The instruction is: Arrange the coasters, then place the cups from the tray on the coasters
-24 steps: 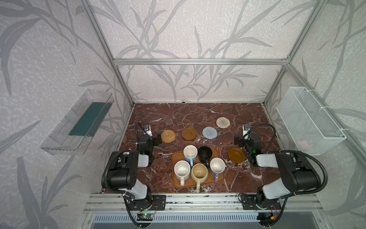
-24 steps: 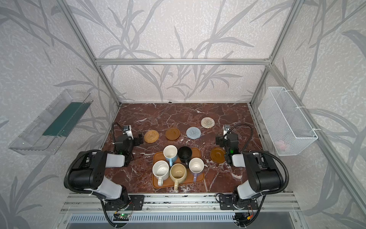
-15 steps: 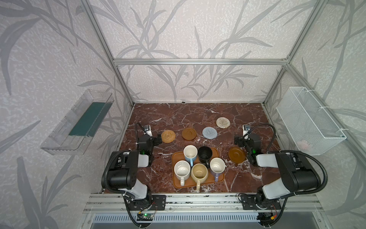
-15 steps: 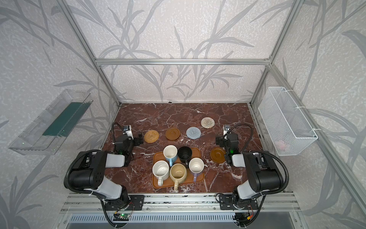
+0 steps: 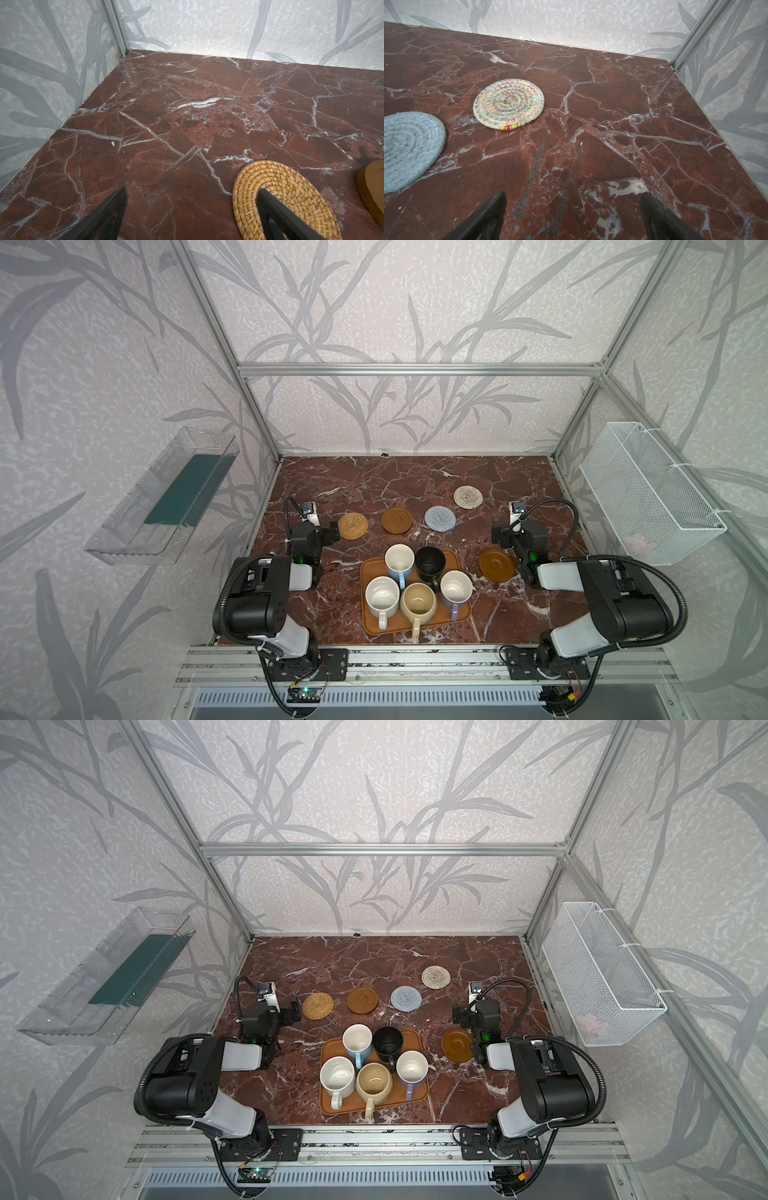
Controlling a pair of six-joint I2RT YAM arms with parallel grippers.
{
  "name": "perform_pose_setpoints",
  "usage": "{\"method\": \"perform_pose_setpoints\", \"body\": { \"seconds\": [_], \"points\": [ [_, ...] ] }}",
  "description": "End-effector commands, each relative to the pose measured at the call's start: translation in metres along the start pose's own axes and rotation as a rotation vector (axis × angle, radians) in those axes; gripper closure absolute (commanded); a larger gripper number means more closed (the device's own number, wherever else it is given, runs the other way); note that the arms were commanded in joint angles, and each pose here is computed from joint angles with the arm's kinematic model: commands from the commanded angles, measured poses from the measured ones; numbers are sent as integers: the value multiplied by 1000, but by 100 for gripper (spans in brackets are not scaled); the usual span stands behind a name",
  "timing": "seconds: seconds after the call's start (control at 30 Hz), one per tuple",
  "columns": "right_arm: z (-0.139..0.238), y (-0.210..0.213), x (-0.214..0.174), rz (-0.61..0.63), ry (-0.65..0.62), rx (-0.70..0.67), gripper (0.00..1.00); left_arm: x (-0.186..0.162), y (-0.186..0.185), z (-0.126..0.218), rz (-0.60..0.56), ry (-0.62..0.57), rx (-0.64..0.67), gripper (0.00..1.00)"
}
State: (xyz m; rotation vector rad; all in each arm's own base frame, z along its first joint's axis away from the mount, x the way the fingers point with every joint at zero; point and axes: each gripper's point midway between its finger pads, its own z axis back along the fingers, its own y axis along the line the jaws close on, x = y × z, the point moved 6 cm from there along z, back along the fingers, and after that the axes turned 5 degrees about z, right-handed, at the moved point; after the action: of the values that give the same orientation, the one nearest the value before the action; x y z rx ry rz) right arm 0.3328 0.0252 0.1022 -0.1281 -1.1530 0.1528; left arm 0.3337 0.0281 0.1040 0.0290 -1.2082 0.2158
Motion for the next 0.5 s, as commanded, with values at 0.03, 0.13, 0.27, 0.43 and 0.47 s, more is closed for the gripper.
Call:
{"method": "perform_pose_setpoints", "body": {
  "seconds": [0.03, 0.13, 0.27, 0.43, 0.47],
  "points": [
    [-3, -2, 12, -2, -47, -21, 1, 11, -1, -3, -7, -42, -11, 1],
    [-3, -2, 12, -2, -47, -21, 1, 10, -1, -3, -7, -41, -12, 1],
    [-3, -2, 12, -1, -47, -21, 1, 10, -1, -3, -6, -40, -12, 1],
    [-3, -2, 12, -1, -47, -21, 1, 10, -1, -3, -6, -40, -12, 1],
    [-3, -2, 13, -1, -47, -21, 1, 11, -1, -3, -6, -41, -12, 1]
  ]
}}
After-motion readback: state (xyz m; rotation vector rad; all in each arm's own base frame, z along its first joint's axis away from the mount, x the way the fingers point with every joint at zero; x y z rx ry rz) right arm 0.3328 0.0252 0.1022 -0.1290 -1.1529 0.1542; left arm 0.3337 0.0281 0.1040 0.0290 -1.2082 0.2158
